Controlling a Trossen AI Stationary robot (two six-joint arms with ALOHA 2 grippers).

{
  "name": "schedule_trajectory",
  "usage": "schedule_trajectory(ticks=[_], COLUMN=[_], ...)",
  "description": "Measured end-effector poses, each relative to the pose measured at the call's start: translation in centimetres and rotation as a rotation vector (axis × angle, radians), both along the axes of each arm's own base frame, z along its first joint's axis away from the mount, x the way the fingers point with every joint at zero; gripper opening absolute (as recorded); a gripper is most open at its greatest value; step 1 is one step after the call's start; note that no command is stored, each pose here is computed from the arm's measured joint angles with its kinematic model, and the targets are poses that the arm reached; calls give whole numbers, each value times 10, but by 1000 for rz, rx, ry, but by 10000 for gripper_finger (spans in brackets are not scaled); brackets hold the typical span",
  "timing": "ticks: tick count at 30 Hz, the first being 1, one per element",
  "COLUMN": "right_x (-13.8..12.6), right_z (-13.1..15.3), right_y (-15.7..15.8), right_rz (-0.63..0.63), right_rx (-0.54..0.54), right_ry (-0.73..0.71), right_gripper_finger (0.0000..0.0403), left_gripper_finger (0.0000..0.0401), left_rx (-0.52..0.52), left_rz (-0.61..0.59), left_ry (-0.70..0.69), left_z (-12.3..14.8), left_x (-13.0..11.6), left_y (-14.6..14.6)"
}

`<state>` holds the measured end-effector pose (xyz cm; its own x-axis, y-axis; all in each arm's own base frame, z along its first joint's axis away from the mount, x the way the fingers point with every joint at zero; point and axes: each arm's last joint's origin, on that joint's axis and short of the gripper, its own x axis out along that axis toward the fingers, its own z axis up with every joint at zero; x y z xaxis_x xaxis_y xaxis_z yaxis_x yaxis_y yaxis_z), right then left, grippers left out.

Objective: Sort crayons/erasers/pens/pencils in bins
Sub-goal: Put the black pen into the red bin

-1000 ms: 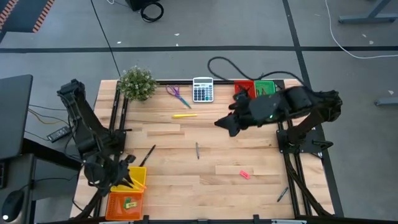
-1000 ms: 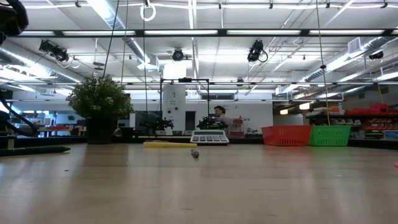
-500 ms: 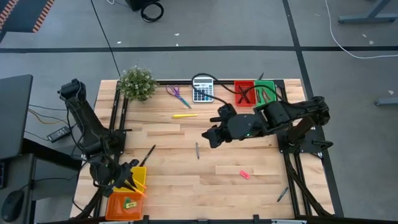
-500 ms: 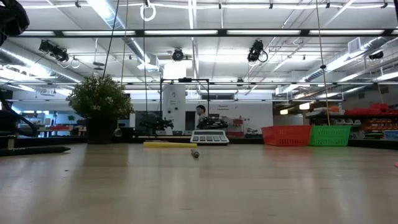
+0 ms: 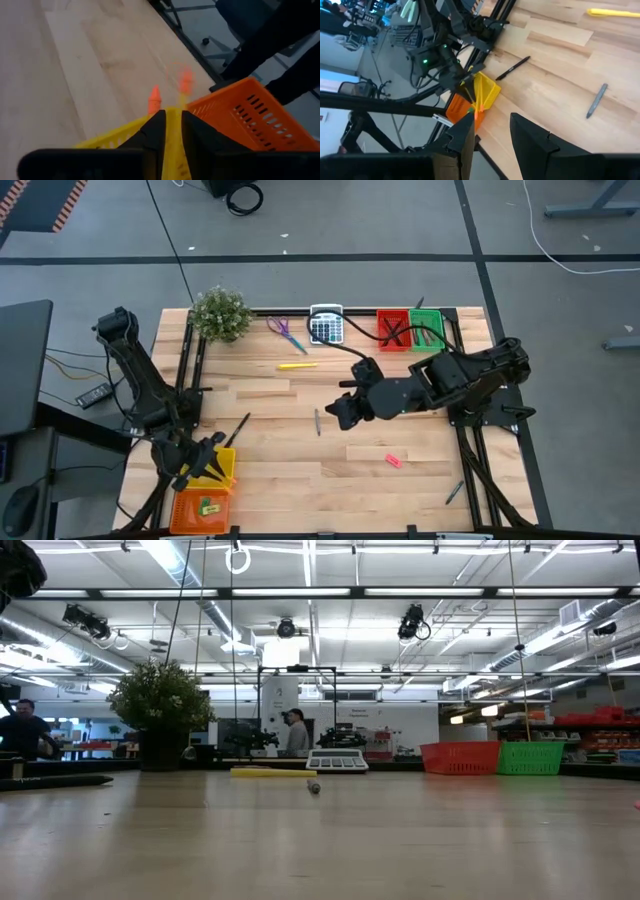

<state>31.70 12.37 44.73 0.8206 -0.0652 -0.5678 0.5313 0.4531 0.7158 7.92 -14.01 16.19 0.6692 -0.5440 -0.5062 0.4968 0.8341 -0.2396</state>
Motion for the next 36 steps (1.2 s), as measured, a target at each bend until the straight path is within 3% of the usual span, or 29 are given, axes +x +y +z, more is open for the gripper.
schedule_trajectory(ticks=[18, 26, 33, 36], right_x=[-7, -11, -12, -12], right_z=[1, 1, 1, 1], right_y=[14, 22, 23, 22], right_rz=[-16, -19, -25, -18], right_rx=[-24, -50, -109, -169], right_ry=[-19, -31, -38, -34], right_gripper_finger=[131, 131, 131, 131], left_gripper_finger=[14, 24, 28, 32], left_rx=[-58, -190, 67, 108], left_rz=[43, 150, 310, 446], left_ry=[36, 81, 214, 289], left_z=[-6, 33, 93, 109], left_x=[-1, 12, 23, 26], left_y=[2, -6, 16, 34])
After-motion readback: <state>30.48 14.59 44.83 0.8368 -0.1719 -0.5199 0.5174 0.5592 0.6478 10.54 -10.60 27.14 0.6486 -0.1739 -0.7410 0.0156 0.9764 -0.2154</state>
